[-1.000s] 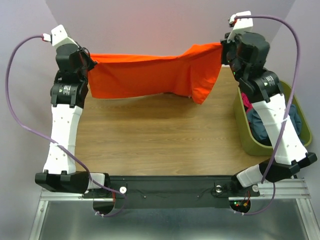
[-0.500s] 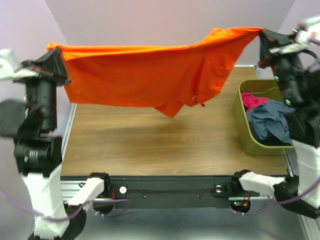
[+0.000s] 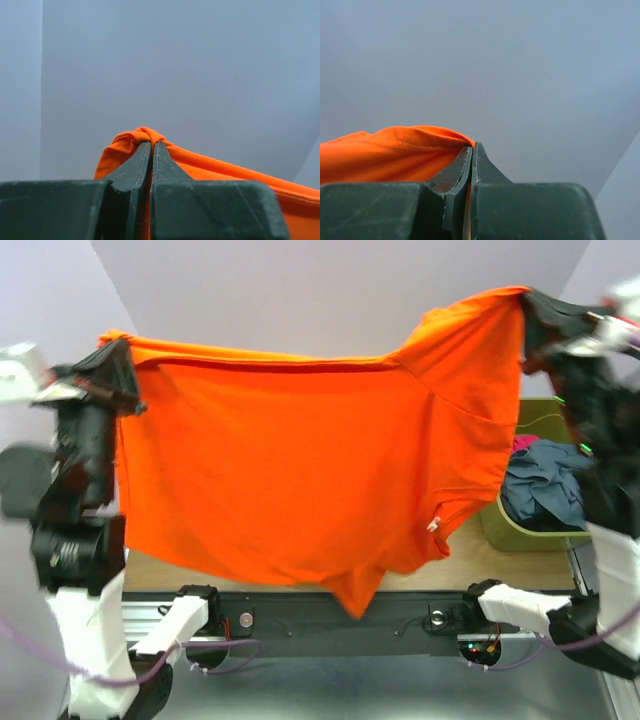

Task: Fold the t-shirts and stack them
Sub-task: Flatten the tshirt out, then fold the tshirt

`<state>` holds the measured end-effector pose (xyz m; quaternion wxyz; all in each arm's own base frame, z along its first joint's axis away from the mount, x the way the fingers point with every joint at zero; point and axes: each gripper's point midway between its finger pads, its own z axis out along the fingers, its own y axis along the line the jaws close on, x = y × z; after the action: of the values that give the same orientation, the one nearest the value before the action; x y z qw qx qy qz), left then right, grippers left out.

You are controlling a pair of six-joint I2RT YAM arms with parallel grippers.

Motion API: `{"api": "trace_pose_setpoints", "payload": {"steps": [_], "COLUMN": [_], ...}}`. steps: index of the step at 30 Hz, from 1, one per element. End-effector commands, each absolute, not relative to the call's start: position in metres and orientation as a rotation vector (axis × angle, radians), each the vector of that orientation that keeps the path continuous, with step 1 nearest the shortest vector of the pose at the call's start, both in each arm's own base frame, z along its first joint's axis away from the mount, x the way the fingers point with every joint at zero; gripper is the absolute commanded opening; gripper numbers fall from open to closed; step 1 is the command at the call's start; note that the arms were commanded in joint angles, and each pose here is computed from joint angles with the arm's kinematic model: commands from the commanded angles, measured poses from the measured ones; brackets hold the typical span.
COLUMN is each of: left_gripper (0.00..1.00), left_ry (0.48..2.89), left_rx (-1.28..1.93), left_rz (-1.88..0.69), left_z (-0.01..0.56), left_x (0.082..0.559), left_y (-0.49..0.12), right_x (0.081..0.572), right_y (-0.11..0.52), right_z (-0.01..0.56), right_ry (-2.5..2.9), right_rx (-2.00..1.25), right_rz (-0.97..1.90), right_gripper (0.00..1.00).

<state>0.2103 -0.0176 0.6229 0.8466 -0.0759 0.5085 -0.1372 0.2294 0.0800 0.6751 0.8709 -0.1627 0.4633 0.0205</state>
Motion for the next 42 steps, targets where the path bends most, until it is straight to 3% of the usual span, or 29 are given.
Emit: {"api": "trace_pose_setpoints", "payload": {"steps": [1,6,9,10,16,20,25,31,42], "left_gripper": [0.00,0.00,0.00,0.00,0.00,0.00,0.00,0.00,0.00], "left_ry": [1.281,1.515,1.733,1.760,2.060,2.136,2.157,2.156,2.102], "left_rx": [-0.211,-0.283,-0.331,-0.341,-0.436,-0.493,-0.542,-0.549,-0.562], "left_rz": [-0.196,-0.113,-0.032,-0.016,0.125,0.135,0.148,0.163,0.126], "left_z": [0.559,0.452,0.350,0.336,0.180,0.132,0.110,0.103,0.127], "left_x": [0.300,0.382,0.434,0.443,0.498,0.523,0.535,0.542,0.547], "left_y": [-0.011,-0.004,0.002,0.004,0.025,0.033,0.045,0.051,0.056], "right_x": [0.310,0.394,0.449,0.449,0.528,0.566,0.600,0.621,0.610], "right_y": [0.098,0.124,0.146,0.147,0.173,0.181,0.189,0.192,0.181], "right_z": [0.625,0.534,0.456,0.457,0.314,0.242,0.186,0.161,0.189], "right_ry": [1.139,1.354,1.493,1.484,1.695,1.797,1.860,1.884,1.878], "right_rx": [-0.362,-0.485,-0.603,-0.609,-0.771,-0.811,-0.820,-0.783,-0.677], "right_rz": [-0.082,-0.216,-0.265,-0.264,-0.269,-0.263,-0.251,-0.258,-0.263], "right_gripper": [0.01,0.01,0.01,0.01,0.01,0.01,0.01,0.01,0.01]}}
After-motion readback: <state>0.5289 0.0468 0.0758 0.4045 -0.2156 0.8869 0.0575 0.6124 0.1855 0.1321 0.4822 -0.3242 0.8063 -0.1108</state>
